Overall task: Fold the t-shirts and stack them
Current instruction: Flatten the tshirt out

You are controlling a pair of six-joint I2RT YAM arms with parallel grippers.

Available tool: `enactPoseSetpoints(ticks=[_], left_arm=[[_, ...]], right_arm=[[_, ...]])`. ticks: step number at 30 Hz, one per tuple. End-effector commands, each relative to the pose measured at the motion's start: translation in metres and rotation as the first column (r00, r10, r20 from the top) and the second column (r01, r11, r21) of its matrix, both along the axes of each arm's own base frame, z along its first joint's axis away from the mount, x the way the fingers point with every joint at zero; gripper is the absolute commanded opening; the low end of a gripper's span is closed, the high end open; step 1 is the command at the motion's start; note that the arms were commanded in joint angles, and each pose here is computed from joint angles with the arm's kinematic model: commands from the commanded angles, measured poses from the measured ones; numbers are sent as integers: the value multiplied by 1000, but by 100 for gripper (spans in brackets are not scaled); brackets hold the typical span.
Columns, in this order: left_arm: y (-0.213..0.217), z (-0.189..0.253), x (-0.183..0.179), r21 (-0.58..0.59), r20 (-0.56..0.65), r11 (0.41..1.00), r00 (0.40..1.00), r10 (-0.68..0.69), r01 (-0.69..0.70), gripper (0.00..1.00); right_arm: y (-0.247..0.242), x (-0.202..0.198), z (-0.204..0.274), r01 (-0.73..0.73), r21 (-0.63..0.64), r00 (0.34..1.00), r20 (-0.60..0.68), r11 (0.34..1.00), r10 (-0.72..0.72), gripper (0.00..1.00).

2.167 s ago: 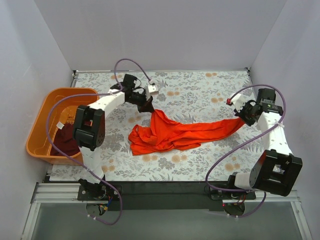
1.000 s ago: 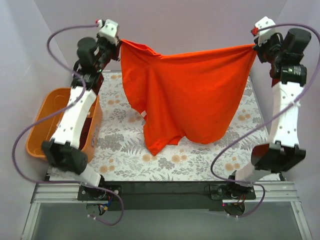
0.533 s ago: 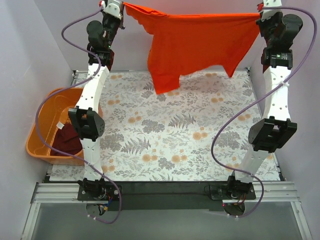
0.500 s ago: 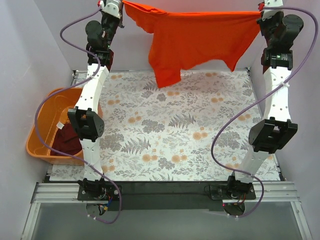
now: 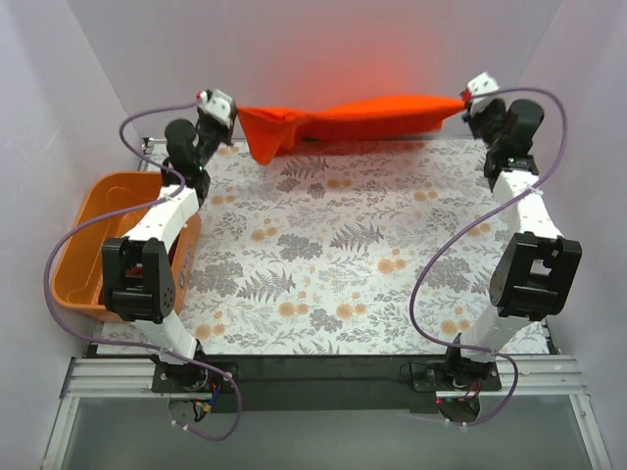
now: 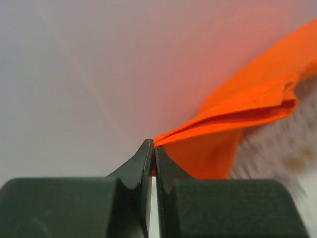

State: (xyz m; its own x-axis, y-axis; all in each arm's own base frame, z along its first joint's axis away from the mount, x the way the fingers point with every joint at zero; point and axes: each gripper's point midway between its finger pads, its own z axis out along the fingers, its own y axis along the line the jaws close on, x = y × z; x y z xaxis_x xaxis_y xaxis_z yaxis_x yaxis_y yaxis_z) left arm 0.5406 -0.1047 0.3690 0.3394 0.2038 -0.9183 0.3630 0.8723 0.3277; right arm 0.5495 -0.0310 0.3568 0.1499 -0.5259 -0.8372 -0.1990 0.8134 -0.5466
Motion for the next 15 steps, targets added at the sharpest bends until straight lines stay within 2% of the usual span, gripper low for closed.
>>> enactPoseSetpoints(ticks=[1, 3, 4, 7, 11, 12, 14, 15], left_arm=[[4, -92, -15, 74, -174, 997, 985, 7, 6, 0], [7, -115, -16, 81, -232, 997, 973, 19, 0, 0], [7, -134, -17, 93, -299, 996, 954, 22, 6, 0], [10, -146, -7, 87, -372, 996, 928, 36, -4, 0], [12, -121, 1, 88, -370, 996, 929, 30, 2, 0], [12, -98, -1, 88, -338, 996, 941, 21, 9, 0], [4, -89, -15, 100, -371, 992, 928, -31, 73, 0], [2, -67, -26, 123, -340, 987, 939, -52, 99, 0]], right_arm=[[14, -7, -51, -75, -86, 996, -63, 993, 70, 1], [17, -11, -72, -81, -126, 993, -96, 989, 69, 1], [16, -14, -89, -80, -128, 990, -129, 989, 64, 1], [12, -16, -96, -63, -143, 988, -151, 988, 41, 1], [9, -21, -85, -53, -168, 987, -160, 984, 25, 1], [9, -25, -86, -58, -174, 983, -181, 983, 26, 1], [9, -35, -71, -63, -208, 985, -170, 976, 27, 1], [10, -43, -76, -77, -224, 979, -203, 972, 31, 1]])
